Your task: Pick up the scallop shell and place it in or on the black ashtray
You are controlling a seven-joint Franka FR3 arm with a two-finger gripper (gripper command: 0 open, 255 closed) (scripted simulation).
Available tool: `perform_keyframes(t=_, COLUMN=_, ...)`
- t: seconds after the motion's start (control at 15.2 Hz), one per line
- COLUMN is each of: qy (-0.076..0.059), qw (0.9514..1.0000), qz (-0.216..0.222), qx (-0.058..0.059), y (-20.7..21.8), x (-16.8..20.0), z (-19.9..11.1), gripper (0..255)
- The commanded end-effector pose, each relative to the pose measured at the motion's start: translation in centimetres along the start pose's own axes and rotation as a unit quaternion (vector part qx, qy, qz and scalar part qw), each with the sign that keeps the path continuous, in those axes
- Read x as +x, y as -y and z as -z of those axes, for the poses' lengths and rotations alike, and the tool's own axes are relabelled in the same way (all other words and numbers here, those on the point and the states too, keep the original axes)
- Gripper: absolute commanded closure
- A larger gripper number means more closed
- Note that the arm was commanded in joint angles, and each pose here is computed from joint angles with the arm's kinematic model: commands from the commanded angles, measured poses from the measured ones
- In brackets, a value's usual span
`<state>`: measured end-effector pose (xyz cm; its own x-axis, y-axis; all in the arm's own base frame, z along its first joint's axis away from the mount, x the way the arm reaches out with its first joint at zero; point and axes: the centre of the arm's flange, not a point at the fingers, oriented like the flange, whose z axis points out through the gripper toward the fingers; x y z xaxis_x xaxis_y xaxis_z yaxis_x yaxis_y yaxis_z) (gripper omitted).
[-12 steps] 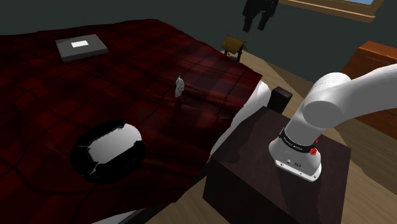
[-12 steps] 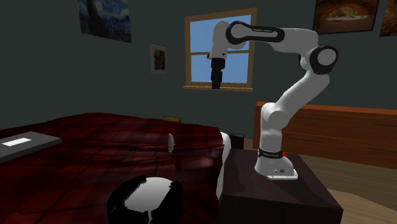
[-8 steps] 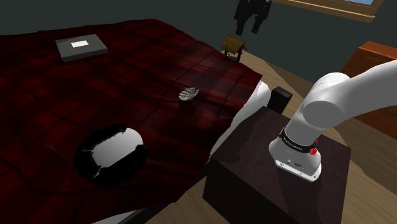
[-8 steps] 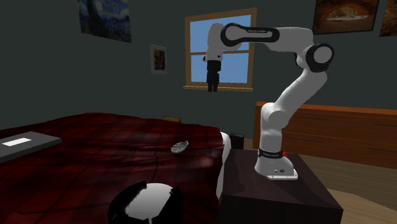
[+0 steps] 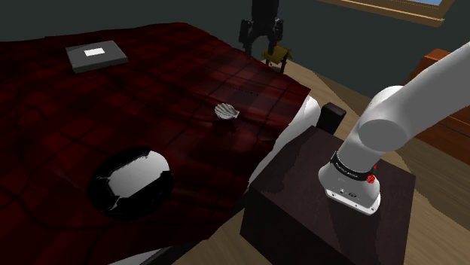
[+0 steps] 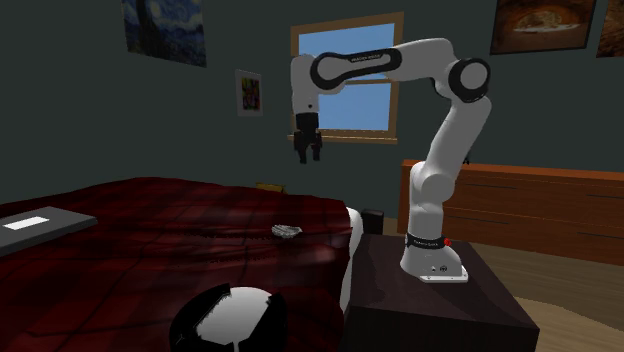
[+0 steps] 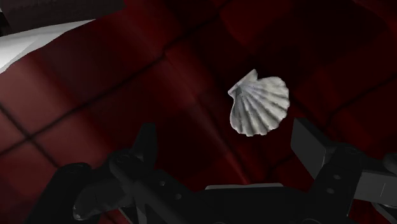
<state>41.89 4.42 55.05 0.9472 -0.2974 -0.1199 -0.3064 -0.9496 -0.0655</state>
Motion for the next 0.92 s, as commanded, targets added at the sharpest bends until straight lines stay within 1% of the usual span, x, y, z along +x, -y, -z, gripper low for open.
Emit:
perform_keyframes(t=0.0, qy=0.016, qw=0.9997, qz=-0.016, qx=-0.003, y=1.4, x=2.1, z=-1.6, gripper=0)
perform_keyframes(t=0.2, qy=0.038, qw=0.9985, qz=-0.039, qx=-0.009, y=3.6, x=5.2, z=-4.0, gripper=0)
perform_keyframes(t=0.4, qy=0.060, qw=0.9962, qz=-0.062, qx=-0.014, y=5.6, x=8.3, z=-6.6, gripper=0)
perform_keyframes(t=0.59, qy=0.082, qw=0.9928, qz=-0.085, qx=-0.019, y=7.5, x=11.3, z=-9.3, gripper=0)
perform_keyframes(t=0.86, qy=0.112, qw=0.9867, qz=-0.115, qx=-0.026, y=9.7, x=15.3, z=-13.2, gripper=0)
